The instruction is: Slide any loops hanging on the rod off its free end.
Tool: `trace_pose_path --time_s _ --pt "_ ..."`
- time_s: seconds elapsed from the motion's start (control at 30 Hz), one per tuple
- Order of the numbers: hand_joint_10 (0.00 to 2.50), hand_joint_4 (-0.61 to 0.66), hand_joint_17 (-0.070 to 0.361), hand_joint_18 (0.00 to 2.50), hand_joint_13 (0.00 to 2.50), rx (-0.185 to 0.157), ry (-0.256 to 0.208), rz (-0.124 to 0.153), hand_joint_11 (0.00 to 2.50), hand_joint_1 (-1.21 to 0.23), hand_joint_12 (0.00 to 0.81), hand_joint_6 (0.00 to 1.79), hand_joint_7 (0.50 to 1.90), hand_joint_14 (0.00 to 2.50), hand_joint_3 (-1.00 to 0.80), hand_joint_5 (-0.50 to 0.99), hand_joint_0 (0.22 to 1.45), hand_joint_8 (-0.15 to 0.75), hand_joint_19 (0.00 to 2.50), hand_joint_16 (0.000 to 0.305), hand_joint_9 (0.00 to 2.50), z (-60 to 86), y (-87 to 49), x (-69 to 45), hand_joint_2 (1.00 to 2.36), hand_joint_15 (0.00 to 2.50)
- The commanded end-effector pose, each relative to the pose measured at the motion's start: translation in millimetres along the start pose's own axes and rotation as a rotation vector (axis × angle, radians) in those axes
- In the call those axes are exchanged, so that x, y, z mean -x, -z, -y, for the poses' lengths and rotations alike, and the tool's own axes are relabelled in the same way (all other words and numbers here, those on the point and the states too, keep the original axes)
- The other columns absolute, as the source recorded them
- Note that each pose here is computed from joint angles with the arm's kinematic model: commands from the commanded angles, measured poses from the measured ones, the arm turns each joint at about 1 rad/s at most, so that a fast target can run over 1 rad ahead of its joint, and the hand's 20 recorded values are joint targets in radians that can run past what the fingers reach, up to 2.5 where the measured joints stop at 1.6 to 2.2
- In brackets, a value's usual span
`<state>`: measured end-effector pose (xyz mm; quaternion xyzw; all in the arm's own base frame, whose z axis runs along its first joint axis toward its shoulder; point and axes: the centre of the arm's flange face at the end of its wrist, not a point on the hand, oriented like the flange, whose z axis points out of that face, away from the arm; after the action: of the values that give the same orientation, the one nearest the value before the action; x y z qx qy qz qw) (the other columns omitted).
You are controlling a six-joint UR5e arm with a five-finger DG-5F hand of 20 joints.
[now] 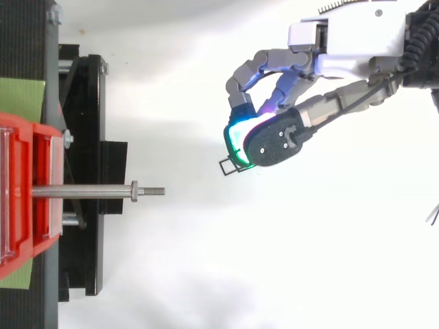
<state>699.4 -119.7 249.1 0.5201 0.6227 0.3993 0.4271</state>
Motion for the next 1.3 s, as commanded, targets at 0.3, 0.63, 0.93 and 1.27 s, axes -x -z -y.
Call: trace_pose_path --time_s 0.3,0.63,0.93,1.27 --pt "0.01 0.17 0.097 0.73 0.83 -0.002 -0.001 0.001 0.31 -0.7 0.267 0.78 1.31 0.01 -0.44 -0.16 0.56 0.295 0.33 0.043 0.93 0.3 0.5 1.0 1.0 0.13" --pt "0.01 0.15 0.096 0.73 0.83 -0.008 0.0 -0.001 0.31 -0.65 0.265 0.84 1.31 0.0 -0.31 -0.17 0.57 0.3 0.33 0.043 0.94 0.7 0.9 -0.1 1.02 0.13" --pt "0.01 0.15 0.094 0.73 0.84 -0.008 0.0 -0.001 0.32 -0.53 0.262 0.82 1.31 0.01 -0.42 -0.15 0.58 0.309 0.34 0.042 0.99 0.7 0.9 -0.1 1.01 0.14" --pt "0.01 0.16 0.096 0.74 0.86 -0.008 0.0 -0.001 0.32 -0.49 0.268 0.82 1.3 0.01 -0.5 -0.14 0.55 0.316 0.34 0.043 1.01 0.7 0.9 -0.1 1.0 0.14"
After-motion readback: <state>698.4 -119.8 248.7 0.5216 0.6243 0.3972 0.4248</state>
